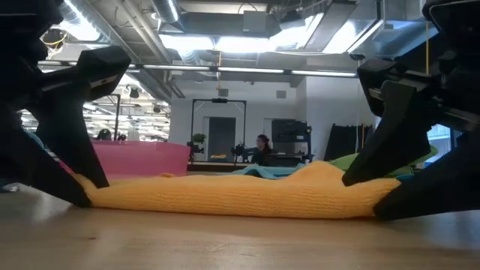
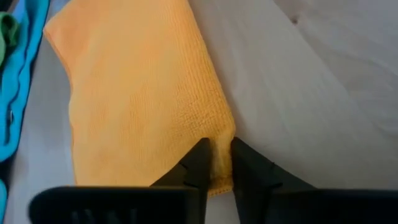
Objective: Roll microfiber towels into tight, uniform cylinder then place into a basket
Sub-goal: Roll the orange microfiber towel
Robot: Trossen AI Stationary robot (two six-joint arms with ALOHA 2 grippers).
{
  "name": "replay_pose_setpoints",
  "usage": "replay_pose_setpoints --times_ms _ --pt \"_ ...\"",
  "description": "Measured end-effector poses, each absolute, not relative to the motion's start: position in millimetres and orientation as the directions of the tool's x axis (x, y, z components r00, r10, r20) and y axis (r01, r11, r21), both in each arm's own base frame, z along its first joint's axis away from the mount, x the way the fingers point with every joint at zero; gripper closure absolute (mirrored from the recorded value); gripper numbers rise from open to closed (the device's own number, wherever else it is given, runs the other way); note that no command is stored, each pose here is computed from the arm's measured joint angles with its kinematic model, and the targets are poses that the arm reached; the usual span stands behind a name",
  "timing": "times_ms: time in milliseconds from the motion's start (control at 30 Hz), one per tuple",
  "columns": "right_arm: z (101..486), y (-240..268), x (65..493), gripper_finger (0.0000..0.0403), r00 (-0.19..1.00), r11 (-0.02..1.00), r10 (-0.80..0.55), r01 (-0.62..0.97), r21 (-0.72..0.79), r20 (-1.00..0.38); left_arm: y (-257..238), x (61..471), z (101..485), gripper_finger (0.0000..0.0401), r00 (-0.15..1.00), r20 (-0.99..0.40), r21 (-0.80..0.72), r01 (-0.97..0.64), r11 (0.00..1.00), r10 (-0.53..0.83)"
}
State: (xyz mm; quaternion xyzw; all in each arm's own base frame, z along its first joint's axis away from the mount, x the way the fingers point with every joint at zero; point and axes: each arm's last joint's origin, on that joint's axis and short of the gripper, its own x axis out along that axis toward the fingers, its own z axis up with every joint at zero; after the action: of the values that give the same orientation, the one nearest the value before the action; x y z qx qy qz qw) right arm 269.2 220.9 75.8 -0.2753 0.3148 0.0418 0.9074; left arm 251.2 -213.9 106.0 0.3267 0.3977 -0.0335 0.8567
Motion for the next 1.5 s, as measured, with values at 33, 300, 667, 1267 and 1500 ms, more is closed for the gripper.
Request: replay_pose_setpoints --times_ms 33,300,667,1267,1500 --pt "75.8 220.9 269.2 0.0281 0.798 0.846 -0.098 -0.248 -0.472 -0.594 -213.5 251.6 106.0 0.0366 0.681 -0.703 0.528 0.309 0.791 0.203" --pt "73.9 219.6 267.9 0.0376 0.792 0.896 -0.103 -0.189 -0.402 -0.602 -209.9 255.1 106.0 0.0398 0.667 -0.722 0.460 0.263 0.848 0.185" --pt "86.6 218.4 267.1 0.0396 0.801 0.960 -0.102 -0.076 -0.269 -0.590 -207.9 255.9 111.7 0.0401 0.655 -0.742 0.360 0.206 0.910 0.145" --pt "104.3 210.9 279.1 0.0397 0.766 0.979 0.175 -0.068 0.193 -0.618 -187.8 275.2 148.1 0.0401 0.645 -0.738 -0.029 0.259 0.965 -0.195" --pt "108.0 176.9 258.3 0.0397 0.862 0.912 0.307 -0.145 0.384 -0.404 -191.5 276.9 151.8 0.0401 0.653 -0.712 -0.023 0.346 0.938 -0.258"
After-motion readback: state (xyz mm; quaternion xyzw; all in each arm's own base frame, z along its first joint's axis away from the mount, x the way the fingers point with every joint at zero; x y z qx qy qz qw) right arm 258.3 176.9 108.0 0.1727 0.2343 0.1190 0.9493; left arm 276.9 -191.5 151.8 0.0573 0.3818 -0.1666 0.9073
